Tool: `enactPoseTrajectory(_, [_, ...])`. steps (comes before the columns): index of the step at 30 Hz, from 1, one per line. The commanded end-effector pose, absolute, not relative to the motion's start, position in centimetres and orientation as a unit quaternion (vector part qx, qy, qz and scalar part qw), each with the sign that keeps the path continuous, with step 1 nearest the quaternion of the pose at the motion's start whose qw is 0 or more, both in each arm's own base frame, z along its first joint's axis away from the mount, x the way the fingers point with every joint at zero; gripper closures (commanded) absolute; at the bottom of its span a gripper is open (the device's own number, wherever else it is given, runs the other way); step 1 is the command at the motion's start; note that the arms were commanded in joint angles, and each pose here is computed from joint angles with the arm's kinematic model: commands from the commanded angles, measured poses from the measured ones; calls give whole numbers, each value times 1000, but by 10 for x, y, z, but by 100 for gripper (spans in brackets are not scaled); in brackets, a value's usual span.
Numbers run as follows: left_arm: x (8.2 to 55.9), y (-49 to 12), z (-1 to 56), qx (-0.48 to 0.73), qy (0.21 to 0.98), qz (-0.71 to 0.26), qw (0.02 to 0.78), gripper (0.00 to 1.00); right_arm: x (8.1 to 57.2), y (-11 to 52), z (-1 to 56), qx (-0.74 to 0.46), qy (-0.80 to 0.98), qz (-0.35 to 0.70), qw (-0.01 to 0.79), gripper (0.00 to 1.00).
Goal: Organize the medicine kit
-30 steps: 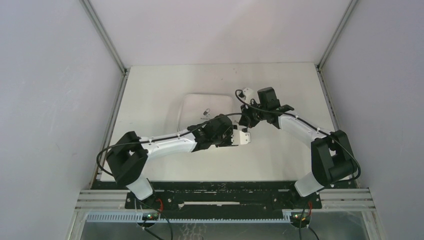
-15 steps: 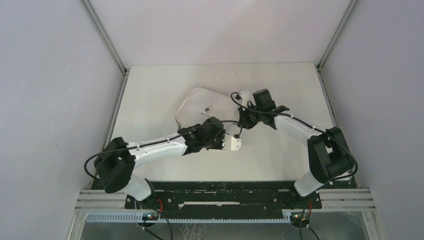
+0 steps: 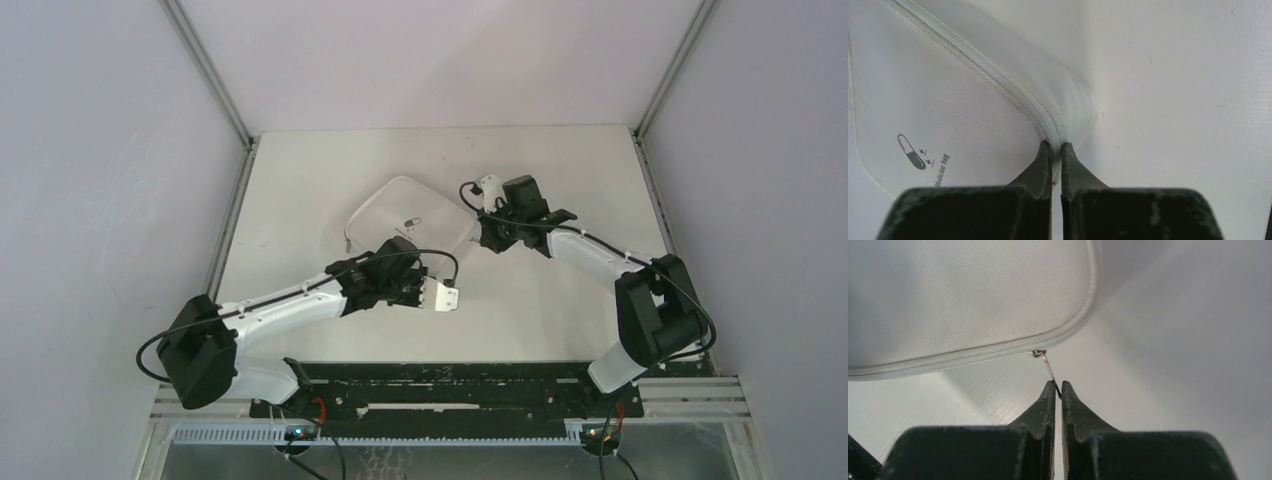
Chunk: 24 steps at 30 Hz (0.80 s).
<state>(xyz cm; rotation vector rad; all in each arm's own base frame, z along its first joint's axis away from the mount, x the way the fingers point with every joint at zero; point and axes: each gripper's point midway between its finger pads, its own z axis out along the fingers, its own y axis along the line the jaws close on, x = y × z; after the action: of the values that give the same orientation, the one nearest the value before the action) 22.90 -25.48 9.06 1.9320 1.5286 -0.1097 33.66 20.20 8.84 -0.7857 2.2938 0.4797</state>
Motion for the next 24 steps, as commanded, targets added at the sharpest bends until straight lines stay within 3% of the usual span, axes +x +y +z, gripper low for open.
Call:
enactPoseTrajectory(1, [194, -199, 61, 751, 614, -43, 238, 100, 378, 175, 111, -270, 877, 102, 385, 100])
enactPoseTrajectory(9, [190, -175, 66, 729, 631, -38, 262, 97, 370, 188, 102, -280, 881, 137, 356, 100])
enactPoseTrajectory(18, [230, -246, 148, 667, 621, -94, 401, 40, 349, 206, 87, -304, 879, 183, 318, 100])
enactPoseTrajectory(24, [259, -294, 156, 635, 636, -94, 428, 29, 348, 206, 85, -308, 879, 184, 316, 100])
